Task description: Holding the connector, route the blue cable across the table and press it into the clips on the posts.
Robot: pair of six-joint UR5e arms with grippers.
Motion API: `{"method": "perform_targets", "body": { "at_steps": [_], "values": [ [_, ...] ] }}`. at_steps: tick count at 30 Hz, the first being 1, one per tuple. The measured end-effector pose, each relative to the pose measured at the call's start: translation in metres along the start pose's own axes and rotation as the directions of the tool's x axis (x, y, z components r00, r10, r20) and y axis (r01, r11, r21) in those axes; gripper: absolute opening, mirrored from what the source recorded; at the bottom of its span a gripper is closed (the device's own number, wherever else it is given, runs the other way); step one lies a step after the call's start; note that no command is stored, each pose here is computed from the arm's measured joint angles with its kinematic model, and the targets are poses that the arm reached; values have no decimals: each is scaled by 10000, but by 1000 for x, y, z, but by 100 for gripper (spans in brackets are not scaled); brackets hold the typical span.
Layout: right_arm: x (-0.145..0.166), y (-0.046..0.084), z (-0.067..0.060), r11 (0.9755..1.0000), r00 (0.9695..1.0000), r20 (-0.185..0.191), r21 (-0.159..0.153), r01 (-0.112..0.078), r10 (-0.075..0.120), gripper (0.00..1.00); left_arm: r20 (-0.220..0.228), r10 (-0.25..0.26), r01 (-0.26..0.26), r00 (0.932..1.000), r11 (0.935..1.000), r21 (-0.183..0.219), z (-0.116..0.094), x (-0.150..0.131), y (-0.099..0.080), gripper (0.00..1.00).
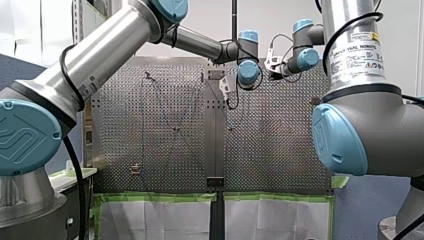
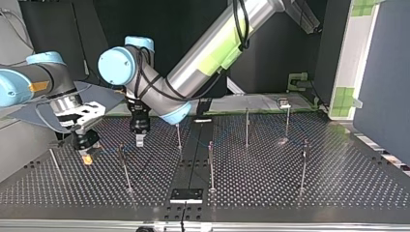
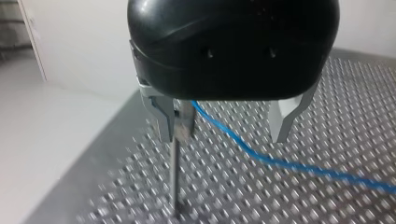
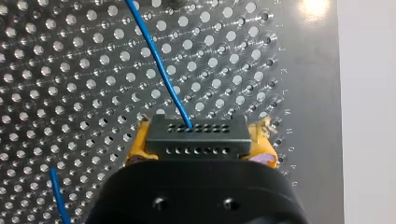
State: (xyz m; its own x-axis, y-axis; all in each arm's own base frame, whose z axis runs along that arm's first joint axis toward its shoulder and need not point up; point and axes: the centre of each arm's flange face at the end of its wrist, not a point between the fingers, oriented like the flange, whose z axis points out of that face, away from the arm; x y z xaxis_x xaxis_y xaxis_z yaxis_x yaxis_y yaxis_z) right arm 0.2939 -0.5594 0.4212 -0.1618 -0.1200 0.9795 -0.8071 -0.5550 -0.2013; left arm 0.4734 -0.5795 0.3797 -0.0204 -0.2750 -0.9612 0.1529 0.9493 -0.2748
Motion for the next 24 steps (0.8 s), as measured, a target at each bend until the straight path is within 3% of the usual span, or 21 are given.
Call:
{"method": "perform_targets", "body": {
  "at_steps": [4, 10, 20, 24],
  "values": [
    [0, 0, 0, 10000, 10000, 0, 1, 0, 0, 0, 185, -181, 173, 9997, 9987, 470, -11, -13, -5, 100],
    [0, 0, 0, 10000, 10000, 0, 1, 0, 0, 0, 530, -479, 443, 9974, 9967, 681, -22, -32, -4, 100],
    [0, 0, 0, 10000, 10000, 0, 0, 0, 0, 0, 1459, -843, 862, 9857, 9963, -67, -30, -68, 22, 100],
    [0, 0, 0, 10000, 10000, 0, 1, 0, 0, 0, 1759, -1016, 1060, 9791, 9942, -156, -37, -80, 28, 100]
  ]
}}
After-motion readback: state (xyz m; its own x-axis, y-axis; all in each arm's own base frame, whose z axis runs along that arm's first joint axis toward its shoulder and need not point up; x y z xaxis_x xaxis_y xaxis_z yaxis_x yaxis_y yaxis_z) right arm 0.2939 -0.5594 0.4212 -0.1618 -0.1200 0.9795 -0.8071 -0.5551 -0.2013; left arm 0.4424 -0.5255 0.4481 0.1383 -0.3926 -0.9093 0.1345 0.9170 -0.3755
